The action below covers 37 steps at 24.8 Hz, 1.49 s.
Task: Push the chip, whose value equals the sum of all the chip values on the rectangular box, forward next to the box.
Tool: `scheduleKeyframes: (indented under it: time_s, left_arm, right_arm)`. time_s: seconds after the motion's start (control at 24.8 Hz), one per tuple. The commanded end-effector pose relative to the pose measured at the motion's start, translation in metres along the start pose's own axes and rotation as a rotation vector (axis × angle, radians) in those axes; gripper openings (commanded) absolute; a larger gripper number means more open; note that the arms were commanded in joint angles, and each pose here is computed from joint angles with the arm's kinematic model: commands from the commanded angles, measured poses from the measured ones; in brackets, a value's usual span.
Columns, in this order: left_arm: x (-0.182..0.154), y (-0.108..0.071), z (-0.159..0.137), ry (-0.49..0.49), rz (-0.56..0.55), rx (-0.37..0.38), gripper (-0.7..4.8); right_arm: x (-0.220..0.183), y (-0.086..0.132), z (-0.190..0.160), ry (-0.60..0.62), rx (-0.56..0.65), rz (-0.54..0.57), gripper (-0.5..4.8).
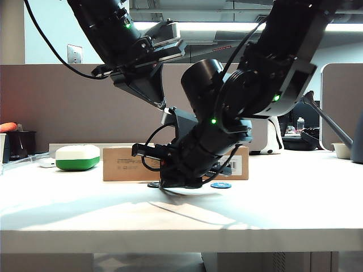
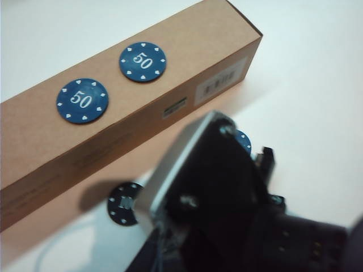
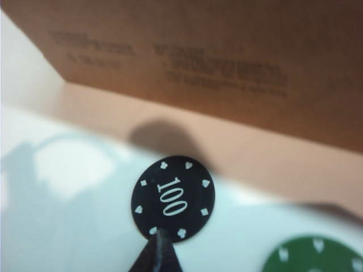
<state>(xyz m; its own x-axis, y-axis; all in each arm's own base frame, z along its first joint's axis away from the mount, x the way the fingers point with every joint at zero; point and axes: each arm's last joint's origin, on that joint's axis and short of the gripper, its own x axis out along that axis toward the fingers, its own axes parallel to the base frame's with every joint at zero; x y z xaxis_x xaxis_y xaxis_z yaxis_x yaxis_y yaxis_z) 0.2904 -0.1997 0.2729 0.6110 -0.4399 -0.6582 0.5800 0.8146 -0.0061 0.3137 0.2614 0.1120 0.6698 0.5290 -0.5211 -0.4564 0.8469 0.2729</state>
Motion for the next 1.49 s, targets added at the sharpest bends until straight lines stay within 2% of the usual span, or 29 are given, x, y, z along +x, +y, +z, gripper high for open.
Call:
scheduleKeyframes:
  time_s: [0.04, 0.69, 0.81, 0.93, 1.13, 1.49]
  left_arm:
    - [-0.001, -0.001, 0.001, -0.01, -0.007, 0.005, -0.05]
    - [-0.001, -0.001, 0.001, -0.01, -0.007, 0.005, -0.05]
    - [-0.001, -0.001, 0.001, -0.01, -0.007, 0.005, -0.05]
    - [-0.001, -0.001, 0.001, -0.01, -0.007, 0.005, -0.05]
    - [-0.001, -0.001, 0.001, -0.01, -0.007, 0.005, -0.05]
    - [-0.001, -0.001, 0.001, -0.01, -0.007, 0.005, -0.05]
  right_arm:
    - [0.006, -0.005, -0.015, 0.1, -0.007, -0.038, -0.05]
    - [0.009, 0.001, -0.012, 0.096, 0.023, 0.026, -0.05]
    - [0.009, 0.0, -0.011, 0.089, 0.021, 0.015, -0.06]
    - [0.009, -0.002, -0.01, 0.056, 0.019, -0.053, -0.05]
    - [0.009, -0.001, -0.007, 0.026, 0.021, -0.045, -0.05]
    - [0.018, 0.001, -0.017, 0.065, 0.048, 0.063, -0.05]
